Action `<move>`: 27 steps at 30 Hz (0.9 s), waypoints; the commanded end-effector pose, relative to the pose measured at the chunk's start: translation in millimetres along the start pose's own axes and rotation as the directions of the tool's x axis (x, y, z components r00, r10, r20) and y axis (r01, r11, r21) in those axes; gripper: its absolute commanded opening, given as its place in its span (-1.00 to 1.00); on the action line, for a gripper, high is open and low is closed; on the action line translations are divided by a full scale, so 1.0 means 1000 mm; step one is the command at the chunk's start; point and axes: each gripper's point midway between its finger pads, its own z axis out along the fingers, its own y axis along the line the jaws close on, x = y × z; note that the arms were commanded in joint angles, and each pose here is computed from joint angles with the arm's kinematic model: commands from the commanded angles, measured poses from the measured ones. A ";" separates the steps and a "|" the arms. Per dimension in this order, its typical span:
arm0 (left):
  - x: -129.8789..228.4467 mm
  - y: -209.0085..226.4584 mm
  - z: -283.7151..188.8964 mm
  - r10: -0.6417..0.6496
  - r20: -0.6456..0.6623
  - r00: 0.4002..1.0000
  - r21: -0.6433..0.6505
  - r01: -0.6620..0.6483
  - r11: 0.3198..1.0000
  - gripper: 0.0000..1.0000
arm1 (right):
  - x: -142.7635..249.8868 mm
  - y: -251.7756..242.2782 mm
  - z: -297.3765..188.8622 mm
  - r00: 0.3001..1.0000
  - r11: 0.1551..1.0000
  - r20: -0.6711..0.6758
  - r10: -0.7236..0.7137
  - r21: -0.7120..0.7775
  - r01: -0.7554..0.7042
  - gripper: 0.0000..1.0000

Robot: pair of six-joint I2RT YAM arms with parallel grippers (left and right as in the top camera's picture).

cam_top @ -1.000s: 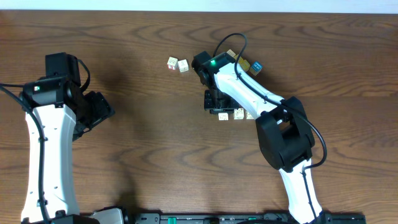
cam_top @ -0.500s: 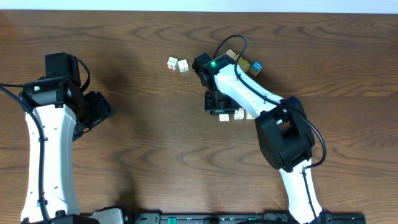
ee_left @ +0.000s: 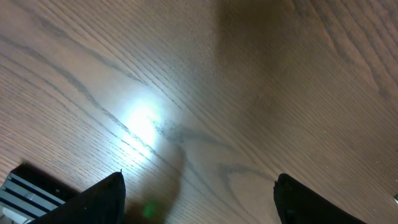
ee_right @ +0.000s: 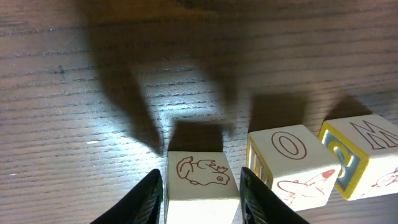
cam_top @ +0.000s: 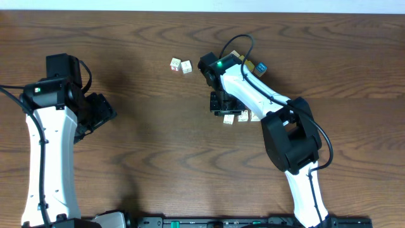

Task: Lift 3 blocks
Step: 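Lower the 8 block beside the O block with the right gripper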

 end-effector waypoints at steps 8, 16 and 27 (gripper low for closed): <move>-0.003 0.001 -0.005 -0.013 0.016 1.000 0.000 0.013 1.000 0.54 | 0.001 0.002 -0.011 0.999 0.998 0.002 -0.041 -0.044 0.041 -0.21; -0.003 0.001 -0.005 -0.013 0.016 1.000 0.000 0.013 1.000 0.54 | 0.012 0.006 -0.012 0.998 0.996 -0.048 -0.044 -0.079 0.041 -0.23; -0.003 0.001 -0.005 -0.013 0.016 1.000 0.000 0.013 1.000 0.54 | 0.022 -0.002 -0.012 0.995 0.998 -0.093 -0.044 -0.049 0.039 -0.04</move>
